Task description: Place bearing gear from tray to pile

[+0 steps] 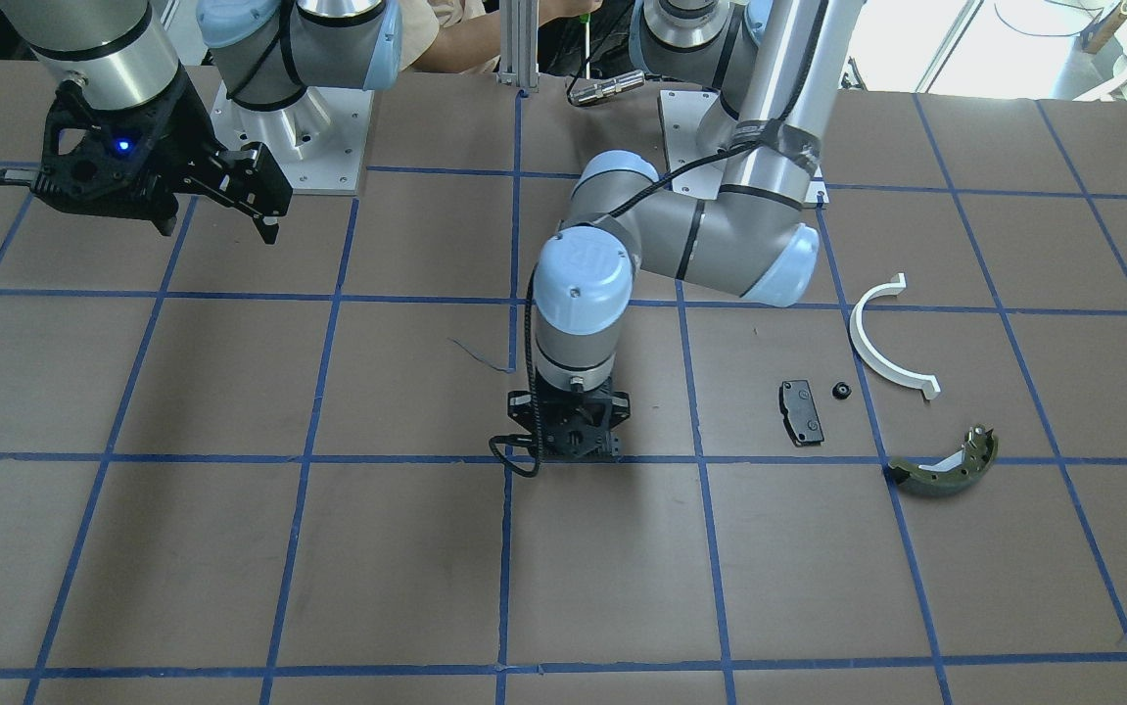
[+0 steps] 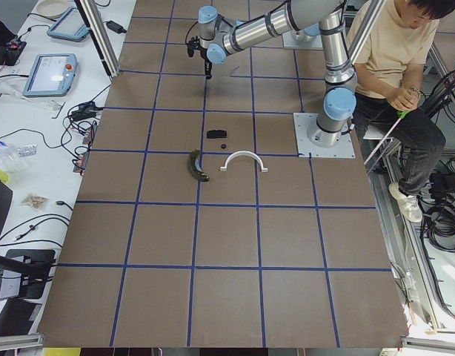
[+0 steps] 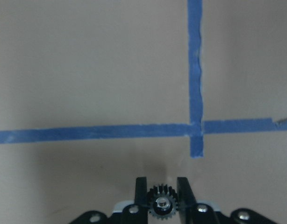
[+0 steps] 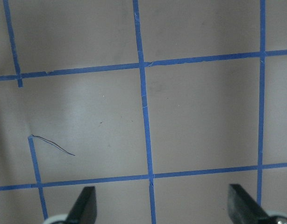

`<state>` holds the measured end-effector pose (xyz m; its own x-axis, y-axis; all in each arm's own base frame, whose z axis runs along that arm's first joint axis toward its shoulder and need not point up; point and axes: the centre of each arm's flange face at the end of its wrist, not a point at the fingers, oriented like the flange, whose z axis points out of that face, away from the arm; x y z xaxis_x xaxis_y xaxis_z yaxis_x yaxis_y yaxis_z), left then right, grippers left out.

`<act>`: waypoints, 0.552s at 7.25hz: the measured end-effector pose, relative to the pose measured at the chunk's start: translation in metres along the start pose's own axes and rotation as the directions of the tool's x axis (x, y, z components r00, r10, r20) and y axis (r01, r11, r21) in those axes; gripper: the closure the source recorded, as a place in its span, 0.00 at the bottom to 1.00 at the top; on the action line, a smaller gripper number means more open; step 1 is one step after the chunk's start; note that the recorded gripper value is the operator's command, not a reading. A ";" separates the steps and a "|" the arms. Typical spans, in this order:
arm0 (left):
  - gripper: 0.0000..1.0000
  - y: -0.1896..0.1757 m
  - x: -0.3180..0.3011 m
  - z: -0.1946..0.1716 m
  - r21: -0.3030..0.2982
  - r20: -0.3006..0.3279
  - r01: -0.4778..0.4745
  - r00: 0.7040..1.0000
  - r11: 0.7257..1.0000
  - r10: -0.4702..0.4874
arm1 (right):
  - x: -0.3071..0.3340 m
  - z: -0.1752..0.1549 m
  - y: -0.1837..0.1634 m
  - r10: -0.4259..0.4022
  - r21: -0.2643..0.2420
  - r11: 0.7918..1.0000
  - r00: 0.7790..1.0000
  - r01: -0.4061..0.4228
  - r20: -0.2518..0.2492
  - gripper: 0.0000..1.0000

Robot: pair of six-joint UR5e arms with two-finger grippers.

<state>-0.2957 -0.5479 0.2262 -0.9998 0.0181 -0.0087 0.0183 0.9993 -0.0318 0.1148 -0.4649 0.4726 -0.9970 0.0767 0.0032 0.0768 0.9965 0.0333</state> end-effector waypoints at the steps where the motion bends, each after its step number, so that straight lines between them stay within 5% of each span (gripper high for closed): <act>1: 1.00 -0.013 -0.042 -0.016 -0.019 0.005 -0.034 0.999 0.999 0.034 | 0.000 0.000 0.000 0.000 0.000 1.000 1.000 0.000 -0.001 0.00; 4: 1.00 -0.021 -0.172 -0.054 -0.102 0.006 -0.164 0.986 0.981 0.166 | 0.000 0.000 0.000 0.000 -0.001 1.000 1.000 0.000 0.003 0.00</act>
<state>-0.1247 -0.5699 0.2822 -0.9829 0.1833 -0.0201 0.1814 0.9807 0.0726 0.1150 -0.4652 0.4722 -0.9970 0.0771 0.0004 0.0770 0.9964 0.0342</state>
